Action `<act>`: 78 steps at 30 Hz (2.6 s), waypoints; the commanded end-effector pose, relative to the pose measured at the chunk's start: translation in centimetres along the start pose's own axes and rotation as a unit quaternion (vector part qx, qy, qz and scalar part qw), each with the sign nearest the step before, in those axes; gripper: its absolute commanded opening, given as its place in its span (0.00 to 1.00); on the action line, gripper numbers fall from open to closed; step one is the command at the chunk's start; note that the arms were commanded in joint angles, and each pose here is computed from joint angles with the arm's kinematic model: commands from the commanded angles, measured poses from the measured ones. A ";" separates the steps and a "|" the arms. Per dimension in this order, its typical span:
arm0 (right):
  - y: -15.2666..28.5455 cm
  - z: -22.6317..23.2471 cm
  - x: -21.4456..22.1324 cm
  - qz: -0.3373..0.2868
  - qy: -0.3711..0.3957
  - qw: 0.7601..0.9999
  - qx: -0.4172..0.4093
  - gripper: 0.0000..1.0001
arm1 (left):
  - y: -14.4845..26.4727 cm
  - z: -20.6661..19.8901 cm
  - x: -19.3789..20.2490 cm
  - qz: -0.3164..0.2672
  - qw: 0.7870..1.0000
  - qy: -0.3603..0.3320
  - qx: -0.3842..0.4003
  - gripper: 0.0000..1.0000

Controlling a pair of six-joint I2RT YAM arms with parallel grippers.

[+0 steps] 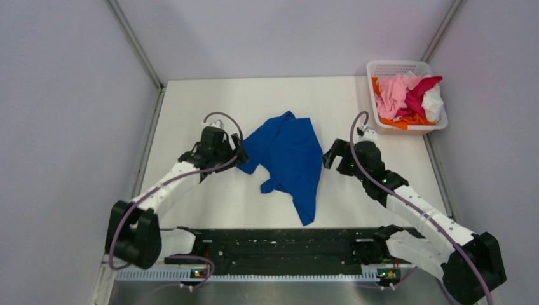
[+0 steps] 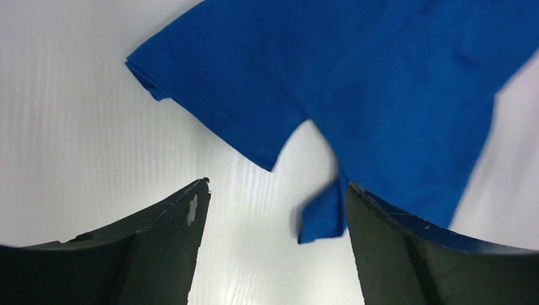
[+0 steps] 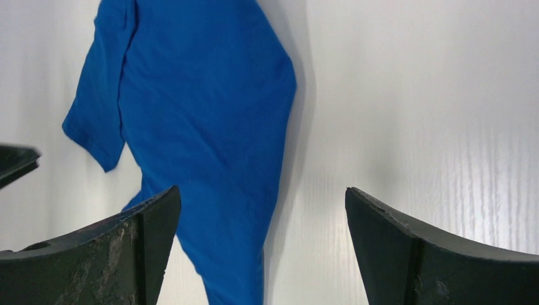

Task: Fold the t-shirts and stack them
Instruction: Flatten out the tshirt

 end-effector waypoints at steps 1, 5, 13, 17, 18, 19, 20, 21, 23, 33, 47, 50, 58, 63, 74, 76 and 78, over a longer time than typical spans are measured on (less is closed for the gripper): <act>1.7 0.9 2.0 0.038 -0.025 0.998 -0.033 0.99 | -3.1 2.4 -1.6 0.014 0.993 -0.027 -0.117 0.81; 2.1 -0.7 3.7 0.068 -0.013 0.998 -0.002 0.99 | -5.4 1.3 -0.4 0.059 0.991 -0.044 -0.116 0.80; 2.5 -2.4 4.9 0.091 0.002 0.995 0.029 0.99 | -5.9 0.4 1.7 0.088 0.985 -0.082 -0.124 0.81; 2.4 -2.8 5.4 0.093 0.001 0.995 0.036 0.99 | -7.2 1.0 2.7 0.114 0.980 -0.085 -0.138 0.80; 2.3 -2.9 5.5 0.094 0.001 0.995 0.038 0.99 | -7.6 0.9 2.9 0.119 0.980 -0.085 -0.138 0.79; 2.3 -3.0 5.6 0.096 0.000 0.995 0.039 0.99 | -8.0 0.9 3.1 0.125 0.979 -0.086 -0.137 0.78; 2.3 -3.0 5.8 0.099 -0.002 0.994 0.038 0.99 | -8.3 0.8 3.3 0.129 0.978 -0.086 -0.137 0.75; 2.3 -3.1 6.0 0.102 -0.002 0.994 0.038 0.99 | -8.6 0.8 3.4 0.133 0.978 -0.085 -0.137 0.71; 2.4 -3.5 6.3 0.106 0.002 0.994 0.041 0.99 | -9.0 0.9 3.9 0.143 0.976 -0.085 -0.139 0.61; 2.8 -2.1 7.7 0.144 0.036 0.989 0.023 0.99 | -7.3 0.9 1.9 0.102 0.980 -0.077 -0.155 0.00; 3.0 1.2 18.7 0.212 0.123 0.967 0.073 0.82 | 3.2 1.8 1.0 -0.044 0.994 -0.002 -0.101 0.00; 3.0 0.6 19.1 0.208 0.135 0.963 0.104 0.56 | 4.7 1.9 1.2 -0.058 0.995 0.002 -0.086 0.00; 5.4 3.2 7.4 0.020 0.160 0.978 0.132 0.00 | 12.4 -2.9 -6.1 -0.210 0.976 0.043 0.027 0.00; 9.4 8.4 -2.1 -0.094 0.179 0.977 0.073 0.00 | 21.5 -6.8 -12.8 -0.338 0.933 0.058 0.111 0.00; 24.6 19.6 -16.5 -0.184 0.192 0.938 -0.223 0.00 | 41.8 -8.9 -20.2 -0.541 0.814 0.073 0.198 0.00; 27.4 20.9 -18.1 -0.195 0.189 0.922 -0.274 0.00 | 44.6 -9.2 -20.6 -0.561 0.797 0.069 0.213 0.00; 29.9 22.4 -18.7 -0.193 0.191 0.903 -0.332 0.00 | 47.0 -9.7 -20.7 -0.575 0.782 0.059 0.234 0.00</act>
Point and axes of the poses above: each gripper's point midway between its finger pads, its own y axis back along the fingers, its own z axis along the line the jaws close on, x = y × z, the point moved 1 cm from there along y, back along the fingers, and after that the axes turned 5 degrees about -y, right-handed, at the moved point
